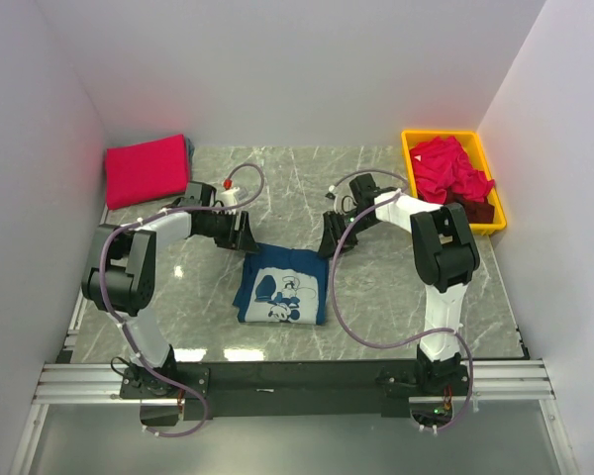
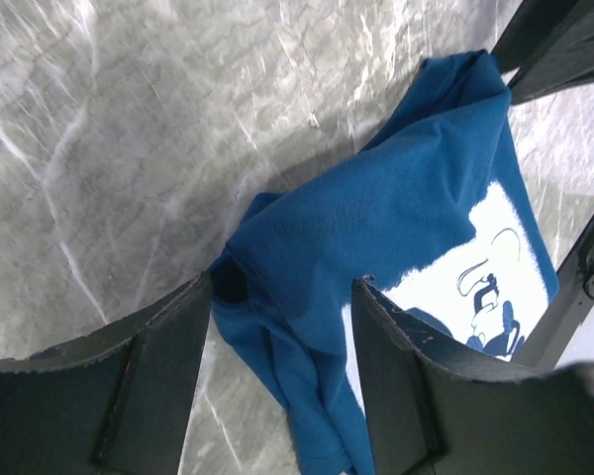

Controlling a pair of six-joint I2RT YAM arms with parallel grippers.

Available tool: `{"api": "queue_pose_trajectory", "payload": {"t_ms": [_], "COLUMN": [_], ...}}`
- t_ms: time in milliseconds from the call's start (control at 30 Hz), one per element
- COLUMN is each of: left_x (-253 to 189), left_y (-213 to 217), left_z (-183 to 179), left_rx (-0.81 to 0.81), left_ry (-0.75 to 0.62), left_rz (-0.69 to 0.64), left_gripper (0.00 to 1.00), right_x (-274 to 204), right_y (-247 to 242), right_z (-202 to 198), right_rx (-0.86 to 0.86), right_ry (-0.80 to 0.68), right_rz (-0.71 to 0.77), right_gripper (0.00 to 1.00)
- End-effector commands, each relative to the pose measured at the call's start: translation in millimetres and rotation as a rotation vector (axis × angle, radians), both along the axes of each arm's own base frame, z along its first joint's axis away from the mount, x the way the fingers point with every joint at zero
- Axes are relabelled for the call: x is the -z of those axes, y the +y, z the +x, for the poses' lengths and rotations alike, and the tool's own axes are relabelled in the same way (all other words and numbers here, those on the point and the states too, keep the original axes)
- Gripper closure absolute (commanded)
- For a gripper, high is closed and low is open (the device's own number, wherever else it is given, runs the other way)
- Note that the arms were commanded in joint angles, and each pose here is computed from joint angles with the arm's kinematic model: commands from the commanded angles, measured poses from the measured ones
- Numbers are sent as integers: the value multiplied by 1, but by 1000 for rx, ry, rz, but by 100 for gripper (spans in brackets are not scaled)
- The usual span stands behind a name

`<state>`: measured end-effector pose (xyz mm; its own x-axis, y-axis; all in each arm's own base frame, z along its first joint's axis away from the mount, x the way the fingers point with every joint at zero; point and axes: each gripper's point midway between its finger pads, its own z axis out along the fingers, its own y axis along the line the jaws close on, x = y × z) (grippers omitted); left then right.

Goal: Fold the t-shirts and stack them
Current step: Fold the tshirt

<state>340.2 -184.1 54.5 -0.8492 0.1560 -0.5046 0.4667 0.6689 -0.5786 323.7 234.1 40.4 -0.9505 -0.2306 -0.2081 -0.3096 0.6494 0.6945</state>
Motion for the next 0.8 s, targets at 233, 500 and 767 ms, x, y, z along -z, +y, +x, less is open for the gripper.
{"api": "queue_pose_trajectory", "payload": {"t_ms": [233, 500, 767], "left_x": [-11, -35, -49], "left_y": [-7, 2, 16], "left_z": [18, 21, 29], "left_rx": [-7, -23, -92], "left_ry": [-49, -142, -212], "left_rz": [-28, -17, 16], "left_gripper": [46, 97, 99], "right_x": [-12, -42, -50], "right_y": [11, 3, -8], "right_z": [3, 15, 29], "right_rx": [-18, 8, 53], "right_ry": [-26, -165, -260], "right_rz": [49, 24, -44], "right_gripper": [81, 100, 100]}}
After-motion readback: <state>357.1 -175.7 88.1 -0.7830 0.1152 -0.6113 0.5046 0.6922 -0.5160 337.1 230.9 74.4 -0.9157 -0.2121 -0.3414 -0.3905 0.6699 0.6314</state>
